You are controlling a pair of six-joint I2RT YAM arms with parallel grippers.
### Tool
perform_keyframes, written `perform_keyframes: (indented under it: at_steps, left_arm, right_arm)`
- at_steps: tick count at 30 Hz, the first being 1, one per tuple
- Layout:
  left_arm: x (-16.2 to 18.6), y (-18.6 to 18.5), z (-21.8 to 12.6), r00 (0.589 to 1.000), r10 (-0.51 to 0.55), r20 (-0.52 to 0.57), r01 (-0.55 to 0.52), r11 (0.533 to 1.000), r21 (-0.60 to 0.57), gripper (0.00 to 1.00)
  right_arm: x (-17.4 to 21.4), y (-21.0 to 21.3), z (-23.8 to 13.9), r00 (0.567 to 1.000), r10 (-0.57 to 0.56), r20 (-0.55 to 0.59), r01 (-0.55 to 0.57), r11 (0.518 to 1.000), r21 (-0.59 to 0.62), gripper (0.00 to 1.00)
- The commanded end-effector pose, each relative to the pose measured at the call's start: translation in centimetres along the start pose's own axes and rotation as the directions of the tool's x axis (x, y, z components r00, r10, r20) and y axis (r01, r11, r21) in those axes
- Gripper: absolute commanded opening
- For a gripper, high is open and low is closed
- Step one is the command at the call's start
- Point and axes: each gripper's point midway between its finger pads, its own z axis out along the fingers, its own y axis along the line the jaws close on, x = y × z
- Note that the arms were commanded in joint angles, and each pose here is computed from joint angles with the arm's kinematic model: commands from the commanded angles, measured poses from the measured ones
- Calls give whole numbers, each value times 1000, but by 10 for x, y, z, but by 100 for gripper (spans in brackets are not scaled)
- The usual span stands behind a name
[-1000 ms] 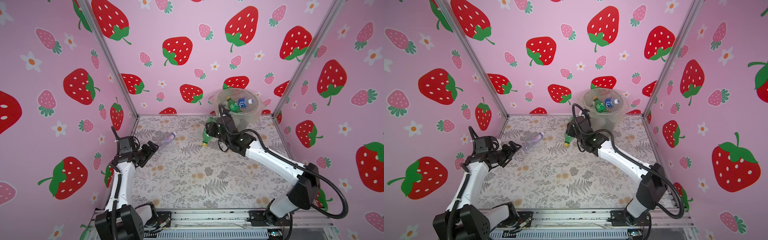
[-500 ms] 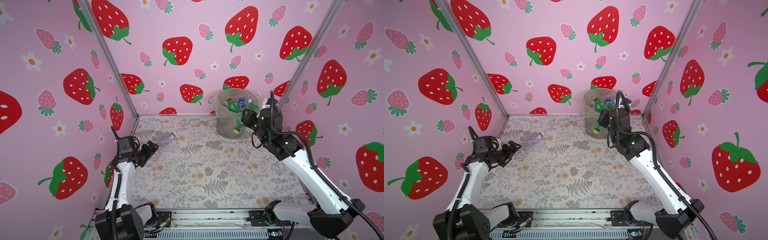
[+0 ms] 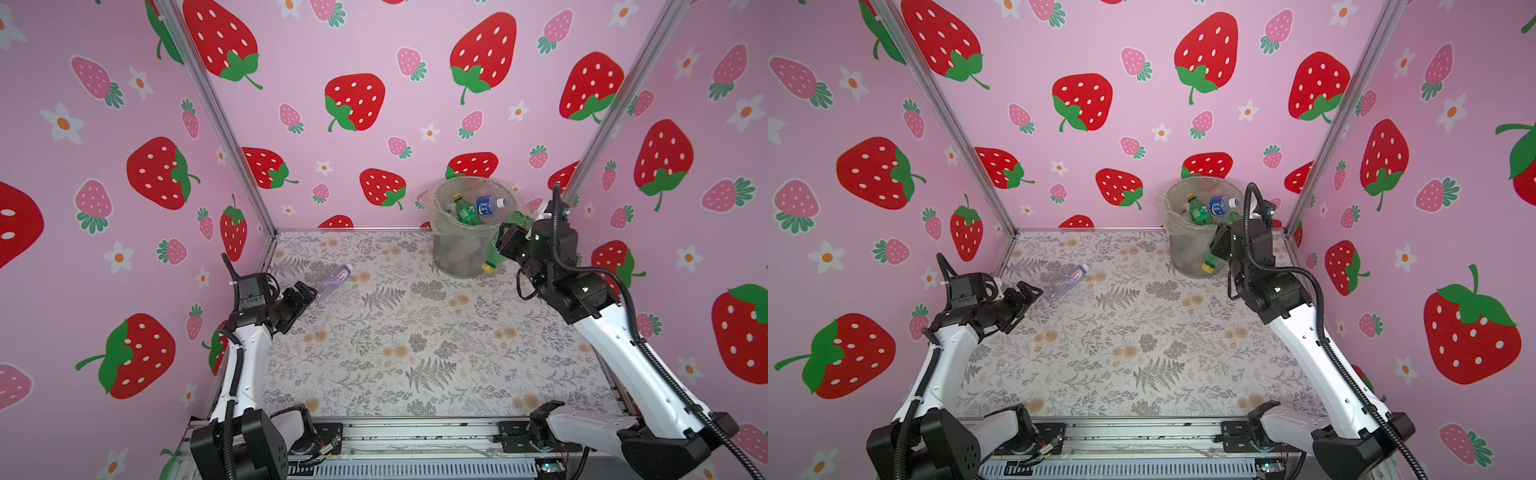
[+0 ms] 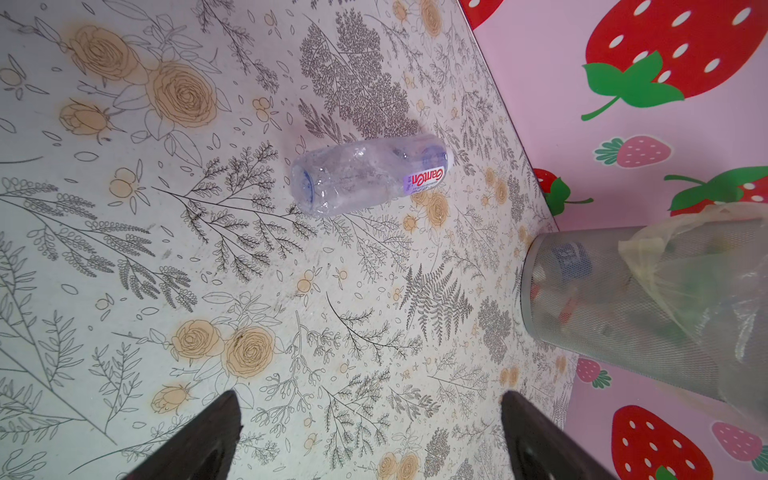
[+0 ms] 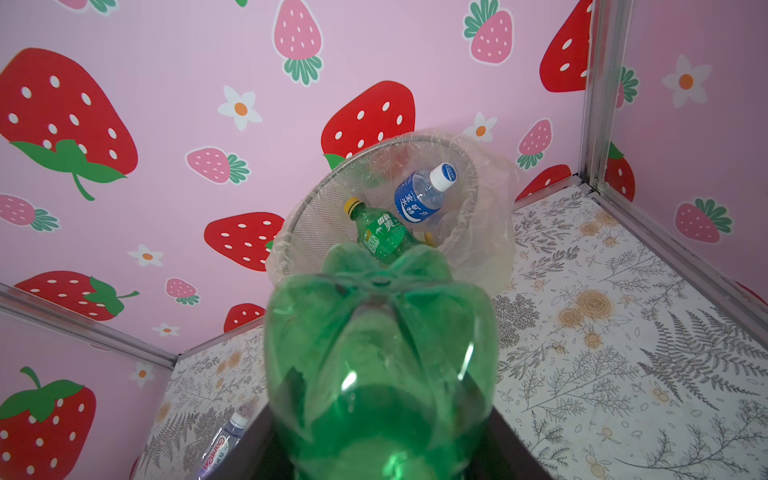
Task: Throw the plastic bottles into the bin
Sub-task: 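Raise the right gripper over the bin rim and lower the bottle inside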
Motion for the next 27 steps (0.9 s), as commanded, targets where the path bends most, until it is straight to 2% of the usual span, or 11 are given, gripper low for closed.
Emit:
perform_keyframes:
  at_steps: [1, 9, 17, 21, 25, 26, 27]
  left_arm:
    - [-3, -3, -2, 1000, -1, 16, 0, 1000, 20, 99]
    - [-1, -2, 1, 1000, -8, 3, 8, 1000, 19, 99]
    - [-2, -1, 1, 1000, -9, 3, 9, 1000, 11, 99]
    - [-5, 0, 0, 1000, -5, 14, 5, 1000, 2, 99]
    - [-9, 1, -2, 1000, 2, 29, -2, 1000, -17, 99]
    - [-9, 1, -3, 1000, 5, 30, -4, 1000, -21, 99]
    - [-10, 2, -3, 1000, 6, 31, -5, 1000, -25, 99]
  right_arm:
    - [4, -1, 1, 1000, 18, 2, -18, 1000, -16, 55]
    - [0, 19, 27, 998, 62, 1, -62, 997, -40, 55]
    - [-52, 53, 78, 987, 111, 113, -114, 993, 16, 55]
    - [-81, 60, 126, 968, 167, 190, -178, 983, 43, 57]
    - [-94, 54, 169, 958, 219, 183, -237, 968, 81, 82]
    - [-95, 54, 172, 957, 233, 171, -249, 965, 77, 96]
    - [-94, 55, 174, 959, 241, 151, -254, 965, 70, 99]
